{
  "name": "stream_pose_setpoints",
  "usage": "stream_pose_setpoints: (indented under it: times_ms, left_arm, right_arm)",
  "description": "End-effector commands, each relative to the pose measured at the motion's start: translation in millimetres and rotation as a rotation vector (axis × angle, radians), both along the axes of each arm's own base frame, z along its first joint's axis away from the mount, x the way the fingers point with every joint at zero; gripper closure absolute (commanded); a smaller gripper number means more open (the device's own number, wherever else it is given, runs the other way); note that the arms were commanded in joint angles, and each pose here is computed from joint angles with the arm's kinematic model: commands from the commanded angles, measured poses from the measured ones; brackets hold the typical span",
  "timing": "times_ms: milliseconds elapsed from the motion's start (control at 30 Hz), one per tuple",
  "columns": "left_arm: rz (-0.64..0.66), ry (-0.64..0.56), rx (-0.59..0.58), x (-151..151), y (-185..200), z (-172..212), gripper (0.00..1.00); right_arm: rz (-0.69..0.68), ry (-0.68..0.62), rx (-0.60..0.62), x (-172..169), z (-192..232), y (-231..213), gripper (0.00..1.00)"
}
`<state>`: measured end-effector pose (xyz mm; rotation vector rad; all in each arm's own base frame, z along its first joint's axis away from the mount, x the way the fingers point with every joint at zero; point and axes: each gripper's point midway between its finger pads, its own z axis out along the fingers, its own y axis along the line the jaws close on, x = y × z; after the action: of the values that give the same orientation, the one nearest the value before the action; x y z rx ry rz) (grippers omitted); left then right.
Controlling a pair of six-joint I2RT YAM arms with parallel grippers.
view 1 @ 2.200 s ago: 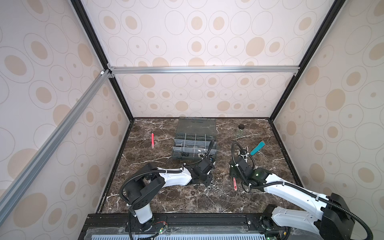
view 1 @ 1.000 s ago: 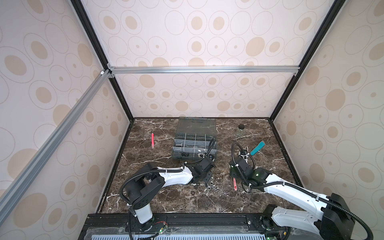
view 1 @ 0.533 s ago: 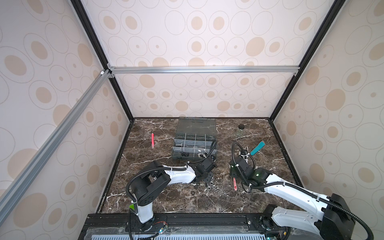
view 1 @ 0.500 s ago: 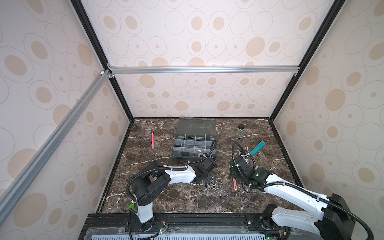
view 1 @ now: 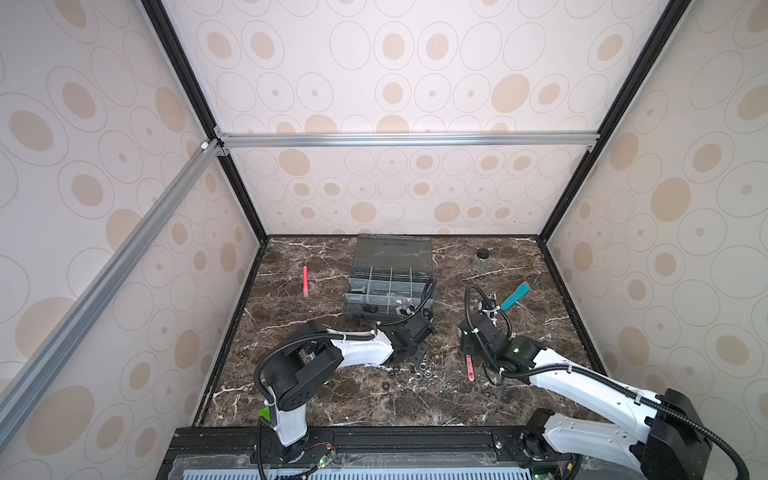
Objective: Sort the screws and nuts into containers
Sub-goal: 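Carry the silver bolt with the left gripper into the silver-bolt compartment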
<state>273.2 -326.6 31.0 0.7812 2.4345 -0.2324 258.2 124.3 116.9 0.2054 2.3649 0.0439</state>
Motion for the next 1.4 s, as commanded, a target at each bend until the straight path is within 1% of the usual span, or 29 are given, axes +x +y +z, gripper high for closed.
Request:
stream_pose_setpoints:
  times_ms: [0,133,233,400,467,567,667,733,967,1067,1233,1300,1367]
  left_arm:
    - [0.02,-0.06,-0.06,15.4,-1.7,40.5,0.86]
    - [0.058,-0.099,-0.109,32.3,10.9,69.9,0.86]
    - [0.104,-0.129,-0.146,50.0,30.8,90.8,0.86]
    - [0.222,-0.191,-0.204,88.0,84.1,124.7,0.85]
    - [0.267,-0.217,-0.209,103.5,107.8,134.4,0.85]
    - [0.328,-0.24,-0.188,126.6,140.7,140.2,0.84]
    - [0.382,-0.233,-0.171,150.2,168.0,133.3,0.84]
    - [0.402,-0.226,-0.171,164.6,178.9,127.7,0.85]
    - [0.389,-0.219,-0.16,201.4,184.0,110.2,0.85]
    - [0.39,-0.217,-0.164,212.1,184.6,106.8,0.85]
    - [0.376,-0.21,-0.169,220.2,182.1,101.1,0.85]
    - [0.38,-0.206,-0.164,221.5,183.2,98.0,0.83]
    - [0.383,-0.2,-0.162,221.6,184.0,95.2,0.77]
  right_arm:
    - [-0.028,0.004,-0.015,-3.9,-1.1,-9.1,0.36]
    - [-0.032,-0.002,-0.015,-4.0,0.4,-10.4,0.36]
    - [-0.032,-0.005,-0.014,-4.2,1.0,-10.8,0.36]
    - [-0.032,-0.006,-0.015,-3.9,1.7,-10.8,0.36]
    - [-0.031,-0.006,-0.016,-3.8,1.9,-10.8,0.36]
    - [-0.033,-0.01,-0.015,-3.7,2.8,-11.1,0.36]
    - [-0.033,-0.008,-0.013,-3.9,2.7,-10.8,0.36]
    - [-0.037,-0.005,-0.015,-4.4,3.3,-11.9,0.36]
    - [-0.059,-0.024,-0.023,-7.4,10.4,-19.9,0.36]
    - [-0.068,-0.033,-0.028,-8.7,12.6,-23.8,0.36]
    - [-0.078,-0.044,-0.033,-9.8,15.6,-27.6,0.35]
    - [-0.078,-0.044,-0.034,-10.0,15.4,-27.9,0.36]
    - [-0.078,-0.042,-0.033,-10.1,15.7,-27.7,0.36]
